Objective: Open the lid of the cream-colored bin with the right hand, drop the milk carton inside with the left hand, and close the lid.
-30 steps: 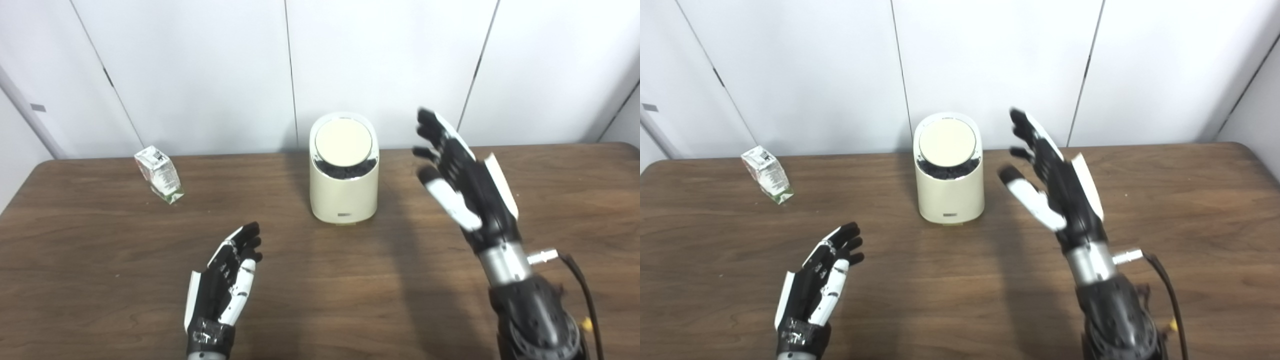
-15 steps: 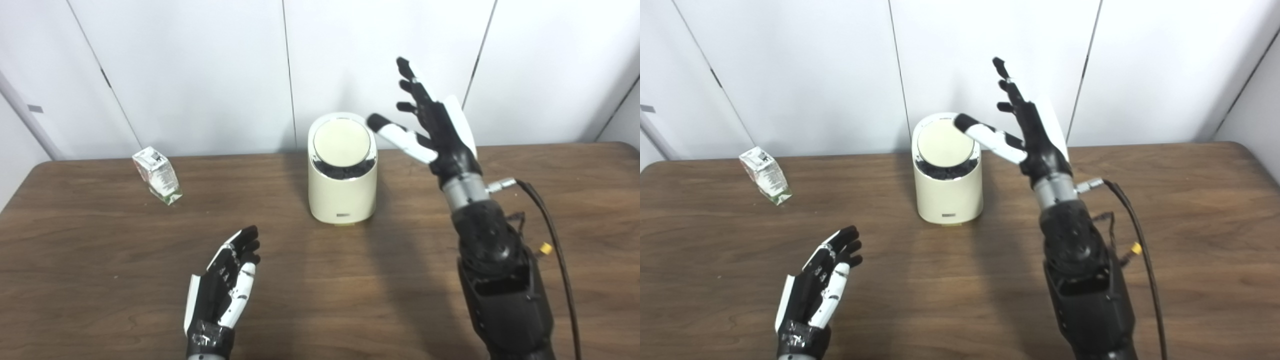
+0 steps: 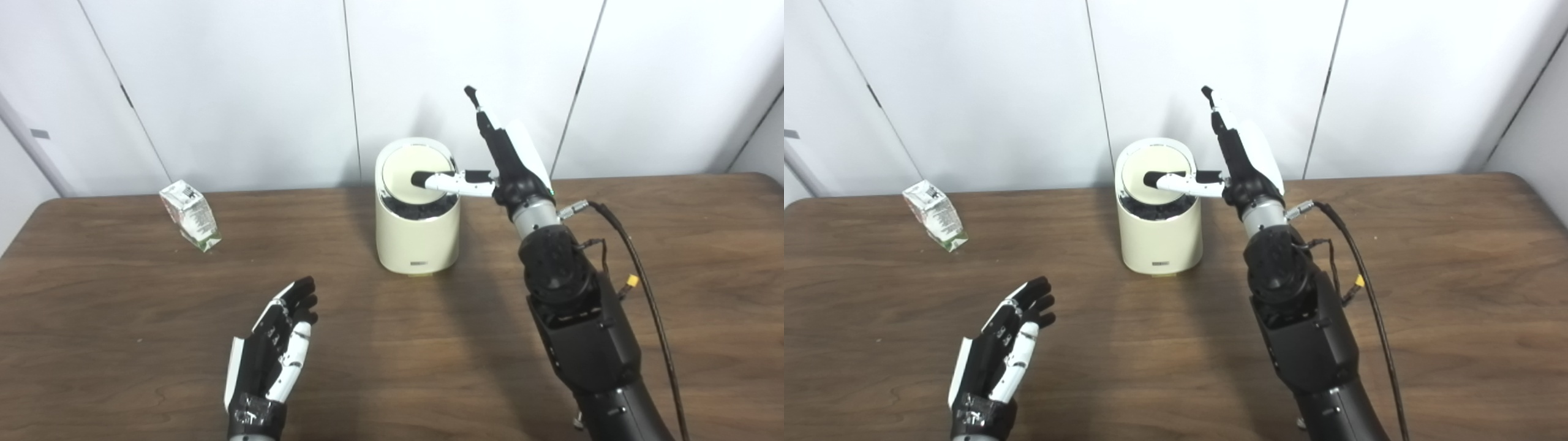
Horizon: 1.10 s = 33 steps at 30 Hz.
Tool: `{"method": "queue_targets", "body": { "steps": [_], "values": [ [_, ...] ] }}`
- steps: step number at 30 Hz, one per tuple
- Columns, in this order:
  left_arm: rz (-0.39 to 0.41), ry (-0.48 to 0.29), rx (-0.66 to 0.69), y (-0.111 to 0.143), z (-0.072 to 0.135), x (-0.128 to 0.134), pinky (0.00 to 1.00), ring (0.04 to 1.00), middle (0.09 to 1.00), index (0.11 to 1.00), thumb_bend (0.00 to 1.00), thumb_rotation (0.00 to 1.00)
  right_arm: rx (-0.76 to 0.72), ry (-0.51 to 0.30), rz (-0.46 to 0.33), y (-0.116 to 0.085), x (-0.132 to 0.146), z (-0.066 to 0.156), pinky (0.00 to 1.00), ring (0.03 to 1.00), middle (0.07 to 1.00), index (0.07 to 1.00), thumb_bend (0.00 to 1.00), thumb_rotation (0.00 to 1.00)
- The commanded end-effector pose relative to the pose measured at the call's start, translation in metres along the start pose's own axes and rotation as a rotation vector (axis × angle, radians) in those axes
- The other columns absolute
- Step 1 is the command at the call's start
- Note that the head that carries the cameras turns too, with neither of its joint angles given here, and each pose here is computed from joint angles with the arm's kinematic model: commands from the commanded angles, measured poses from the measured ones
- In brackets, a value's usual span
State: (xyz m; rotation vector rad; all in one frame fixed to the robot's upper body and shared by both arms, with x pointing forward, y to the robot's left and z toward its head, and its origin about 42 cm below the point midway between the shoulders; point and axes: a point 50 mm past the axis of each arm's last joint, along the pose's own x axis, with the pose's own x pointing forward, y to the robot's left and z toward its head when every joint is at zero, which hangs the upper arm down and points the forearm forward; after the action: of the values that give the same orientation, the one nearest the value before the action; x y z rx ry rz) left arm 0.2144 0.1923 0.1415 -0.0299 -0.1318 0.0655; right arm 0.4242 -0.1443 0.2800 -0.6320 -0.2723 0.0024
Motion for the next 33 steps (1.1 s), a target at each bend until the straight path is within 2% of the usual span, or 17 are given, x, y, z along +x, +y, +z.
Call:
{"method": "queue_targets", "body": {
  "steps": [1, 6, 22, 33],
  "values": [
    [0.003, -0.054, 0.011, 0.000, 0.006, -0.004, 0.80, 0.847, 0.856, 0.837, 0.17, 0.53, -0.029, -0.083, -0.051, -0.007, 0.011, 0.021, 0.97, 1.000, 1.000, 1.000, 0.86, 0.33],
    [0.006, -0.051, 0.010, -0.001, 0.006, -0.004, 0.81, 0.851, 0.855, 0.833, 0.18, 0.54, -0.088, -0.061, -0.061, -0.002, 0.012, 0.016, 1.00, 1.000, 1.000, 1.000, 0.88, 0.29],
    [0.010, -0.052, -0.005, -0.004, 0.006, -0.005, 0.81, 0.852, 0.858, 0.835, 0.18, 0.50, -0.139, 0.008, -0.067, 0.010, 0.016, -0.004, 1.00, 1.000, 1.000, 1.000, 0.84, 0.22],
    [0.011, -0.048, -0.013, -0.005, 0.005, -0.006, 0.81, 0.851, 0.859, 0.839, 0.17, 0.50, -0.165, 0.054, -0.050, 0.013, 0.022, -0.014, 1.00, 1.000, 1.000, 1.000, 0.79, 0.30]
  ]
}}
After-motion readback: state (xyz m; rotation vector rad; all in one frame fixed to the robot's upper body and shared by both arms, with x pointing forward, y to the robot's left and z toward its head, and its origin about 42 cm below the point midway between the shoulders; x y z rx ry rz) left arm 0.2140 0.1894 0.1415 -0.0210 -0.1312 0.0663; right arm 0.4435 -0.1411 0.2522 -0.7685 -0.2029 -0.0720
